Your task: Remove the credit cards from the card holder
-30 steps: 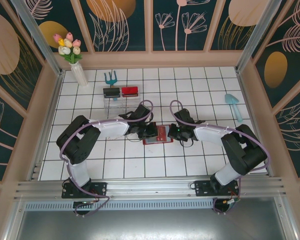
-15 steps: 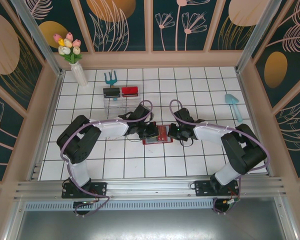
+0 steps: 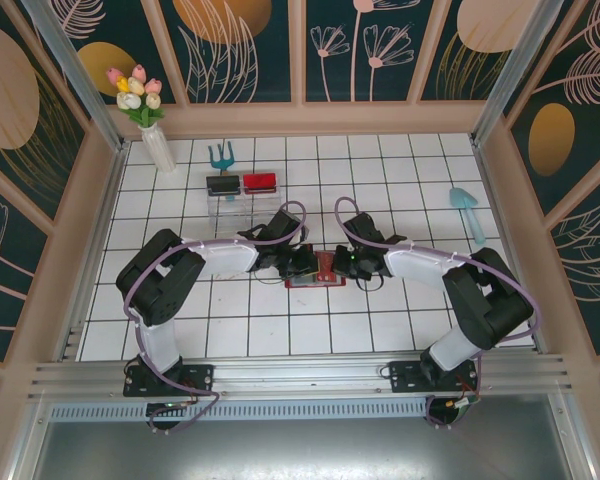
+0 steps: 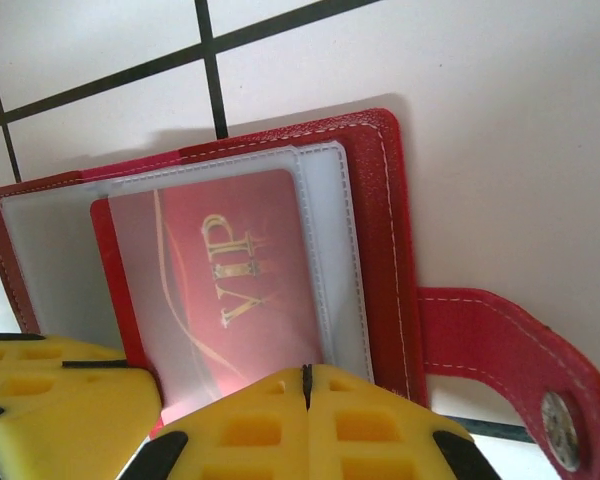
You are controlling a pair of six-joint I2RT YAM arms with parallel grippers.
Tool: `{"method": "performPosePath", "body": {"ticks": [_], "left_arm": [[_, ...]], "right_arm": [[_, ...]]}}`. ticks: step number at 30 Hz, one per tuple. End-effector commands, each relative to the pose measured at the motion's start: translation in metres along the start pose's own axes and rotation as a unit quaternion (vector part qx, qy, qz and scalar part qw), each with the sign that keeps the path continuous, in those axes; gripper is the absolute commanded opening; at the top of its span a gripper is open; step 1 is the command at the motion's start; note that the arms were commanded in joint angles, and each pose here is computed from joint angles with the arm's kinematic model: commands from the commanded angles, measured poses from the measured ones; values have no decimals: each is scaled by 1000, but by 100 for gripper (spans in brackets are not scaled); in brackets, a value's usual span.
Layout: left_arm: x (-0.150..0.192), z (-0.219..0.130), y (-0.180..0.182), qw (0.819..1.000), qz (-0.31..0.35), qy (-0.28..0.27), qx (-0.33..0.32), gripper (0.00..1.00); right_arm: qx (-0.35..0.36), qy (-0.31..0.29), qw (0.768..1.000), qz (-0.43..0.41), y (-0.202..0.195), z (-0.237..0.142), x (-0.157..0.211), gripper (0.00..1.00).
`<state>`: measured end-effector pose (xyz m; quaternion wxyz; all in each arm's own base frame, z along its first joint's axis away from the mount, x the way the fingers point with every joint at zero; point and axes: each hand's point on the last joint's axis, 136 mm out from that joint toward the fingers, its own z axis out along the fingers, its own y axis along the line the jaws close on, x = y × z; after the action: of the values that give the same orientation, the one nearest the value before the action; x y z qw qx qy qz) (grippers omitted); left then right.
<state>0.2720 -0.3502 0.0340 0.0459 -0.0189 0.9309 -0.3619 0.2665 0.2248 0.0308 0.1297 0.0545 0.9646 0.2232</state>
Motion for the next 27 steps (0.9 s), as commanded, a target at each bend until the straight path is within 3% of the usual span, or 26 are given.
{"method": "performPosePath", "body": {"ticks": [1,13,27], "left_arm": [[4,6,13,1000,-12,9,-11,0],[7,3,17,1000,-3,9,-15,0],[6,-9,36,1000,-3,6,-30,0]], "right_arm": [[12,19,1000,-9,-2,5,6,0],[154,62,986,19,-69,20,32,0],[185,79,979,35,-88,22,43,0]]}}
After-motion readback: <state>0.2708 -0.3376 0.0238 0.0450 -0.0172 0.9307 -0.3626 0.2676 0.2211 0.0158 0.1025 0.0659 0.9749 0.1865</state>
